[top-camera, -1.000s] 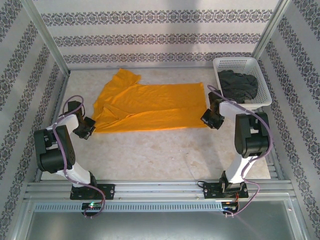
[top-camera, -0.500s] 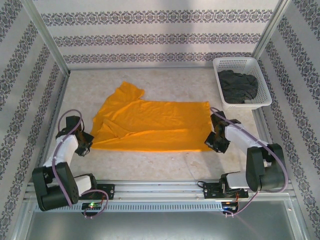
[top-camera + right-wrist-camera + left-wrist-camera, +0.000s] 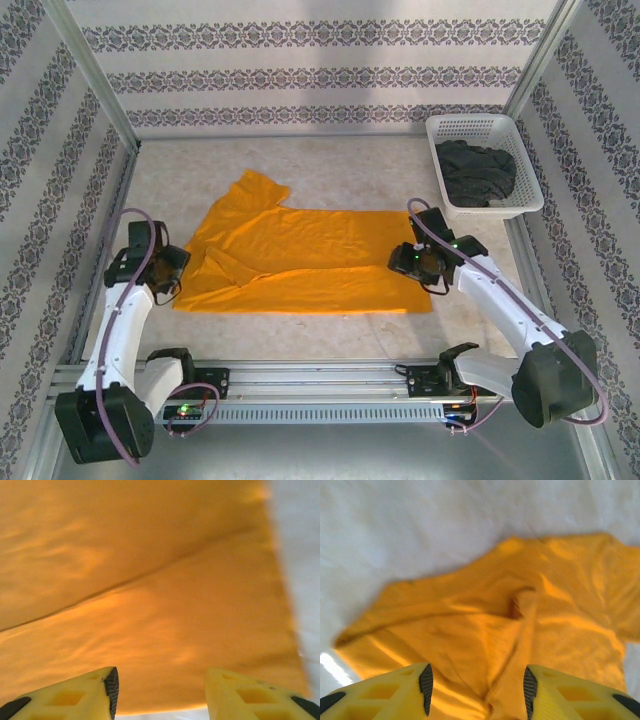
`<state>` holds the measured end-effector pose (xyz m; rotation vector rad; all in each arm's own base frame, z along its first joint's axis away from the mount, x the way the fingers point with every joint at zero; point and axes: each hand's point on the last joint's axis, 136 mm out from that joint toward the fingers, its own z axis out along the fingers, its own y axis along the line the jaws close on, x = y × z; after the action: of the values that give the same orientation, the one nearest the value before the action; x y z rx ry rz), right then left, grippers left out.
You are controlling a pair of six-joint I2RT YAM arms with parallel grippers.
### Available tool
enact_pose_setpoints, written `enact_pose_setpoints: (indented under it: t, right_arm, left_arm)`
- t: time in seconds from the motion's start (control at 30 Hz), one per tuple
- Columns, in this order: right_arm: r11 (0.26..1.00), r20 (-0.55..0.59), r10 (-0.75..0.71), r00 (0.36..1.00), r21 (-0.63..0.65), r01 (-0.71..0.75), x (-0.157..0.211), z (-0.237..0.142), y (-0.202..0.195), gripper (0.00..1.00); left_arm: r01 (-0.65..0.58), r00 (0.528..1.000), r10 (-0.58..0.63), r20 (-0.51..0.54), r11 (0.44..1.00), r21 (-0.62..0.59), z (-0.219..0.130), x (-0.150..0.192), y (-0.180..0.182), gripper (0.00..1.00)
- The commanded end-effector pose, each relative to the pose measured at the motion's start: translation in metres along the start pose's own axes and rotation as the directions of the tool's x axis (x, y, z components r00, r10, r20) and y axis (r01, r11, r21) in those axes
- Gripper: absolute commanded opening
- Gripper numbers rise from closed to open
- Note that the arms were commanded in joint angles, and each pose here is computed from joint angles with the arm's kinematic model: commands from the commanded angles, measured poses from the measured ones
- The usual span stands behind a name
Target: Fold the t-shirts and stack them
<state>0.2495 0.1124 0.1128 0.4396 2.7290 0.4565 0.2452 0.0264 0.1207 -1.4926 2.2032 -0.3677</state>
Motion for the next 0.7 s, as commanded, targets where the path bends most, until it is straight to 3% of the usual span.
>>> enact_pose_setpoints:
  t: [0.0,0.2,0.43,0.57,0.67]
  right_arm:
    - [0.957,-0.034,-0.138,0.990,-0.264,0.125,0.009,0.004,0.066,0.50]
    - [0.918,-0.063,-0.181,0.982,-0.368,0.146,0.022,0.016,0.101,0.51]
    - [0.917,-0.086,-0.181,0.980,-0.374,0.136,0.028,0.023,0.103,0.50]
    - [0.924,-0.087,-0.169,0.982,-0.360,0.127,0.028,0.024,0.100,0.50]
    - [0.930,-0.087,-0.161,0.983,-0.348,0.122,0.027,0.024,0.098,0.49]
  left_arm:
    - [0.074,0.977,-0.069,-0.200,0.997,0.018,0.018,0.057,-0.010,0.54]
    - [0.083,0.952,-0.073,-0.296,0.996,0.020,0.050,0.111,-0.025,0.56]
    - [0.067,0.932,-0.059,-0.359,0.998,0.011,0.079,0.126,-0.035,0.48]
    - [0.058,0.925,-0.050,-0.376,0.998,0.009,0.084,0.130,-0.039,0.38]
    - [0.052,0.926,-0.042,-0.375,0.999,0.017,0.084,0.130,-0.042,0.21]
